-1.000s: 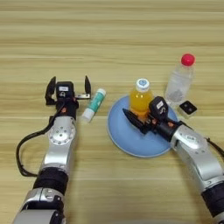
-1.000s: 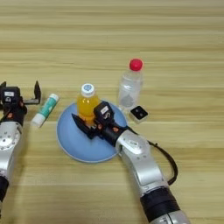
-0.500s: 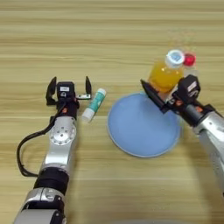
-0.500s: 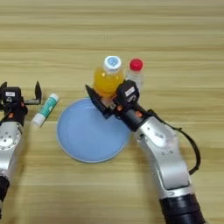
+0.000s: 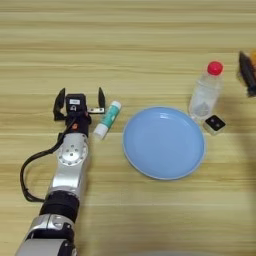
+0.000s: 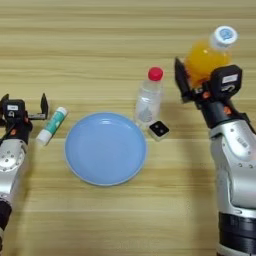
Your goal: Move the objects on the table
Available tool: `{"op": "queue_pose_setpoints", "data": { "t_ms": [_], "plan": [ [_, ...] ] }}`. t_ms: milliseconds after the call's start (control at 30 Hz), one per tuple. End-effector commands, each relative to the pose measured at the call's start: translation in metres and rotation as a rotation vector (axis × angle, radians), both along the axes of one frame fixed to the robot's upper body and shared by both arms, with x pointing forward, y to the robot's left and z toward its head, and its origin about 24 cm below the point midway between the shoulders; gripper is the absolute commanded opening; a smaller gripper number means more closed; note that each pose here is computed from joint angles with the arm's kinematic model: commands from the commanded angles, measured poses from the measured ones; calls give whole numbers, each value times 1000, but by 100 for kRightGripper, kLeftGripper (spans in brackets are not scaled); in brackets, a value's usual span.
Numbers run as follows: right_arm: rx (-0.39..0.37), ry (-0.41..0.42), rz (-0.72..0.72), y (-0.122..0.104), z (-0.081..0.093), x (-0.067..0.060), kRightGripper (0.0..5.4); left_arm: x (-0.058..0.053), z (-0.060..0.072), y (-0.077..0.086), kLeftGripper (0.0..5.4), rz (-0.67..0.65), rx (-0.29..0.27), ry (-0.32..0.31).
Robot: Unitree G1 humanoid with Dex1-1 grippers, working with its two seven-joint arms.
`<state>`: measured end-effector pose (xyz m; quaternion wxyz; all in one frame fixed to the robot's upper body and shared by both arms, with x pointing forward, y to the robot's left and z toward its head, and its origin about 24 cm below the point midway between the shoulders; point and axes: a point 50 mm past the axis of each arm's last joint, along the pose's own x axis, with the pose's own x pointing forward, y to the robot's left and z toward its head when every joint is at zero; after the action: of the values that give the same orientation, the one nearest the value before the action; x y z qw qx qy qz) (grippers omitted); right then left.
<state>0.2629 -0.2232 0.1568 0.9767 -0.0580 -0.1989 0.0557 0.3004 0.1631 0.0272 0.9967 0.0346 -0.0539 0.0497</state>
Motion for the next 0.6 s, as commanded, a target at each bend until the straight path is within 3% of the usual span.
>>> {"op": "queue_pose_setpoints", "data": {
  "t_ms": [33, 300, 600],
  "plan": [
    [-7, 6, -73, -9, -2, 12, 344, 3, 3, -2, 540, 0, 5, -16],
    [24, 174, -89, -9, -50, 41, 343, 3, 3, -2, 540, -2, 5, -14],
    [21, 276, -111, -4, -91, 52, 343, 3, 3, -2, 540, -2, 4, -17]
  ]
}}
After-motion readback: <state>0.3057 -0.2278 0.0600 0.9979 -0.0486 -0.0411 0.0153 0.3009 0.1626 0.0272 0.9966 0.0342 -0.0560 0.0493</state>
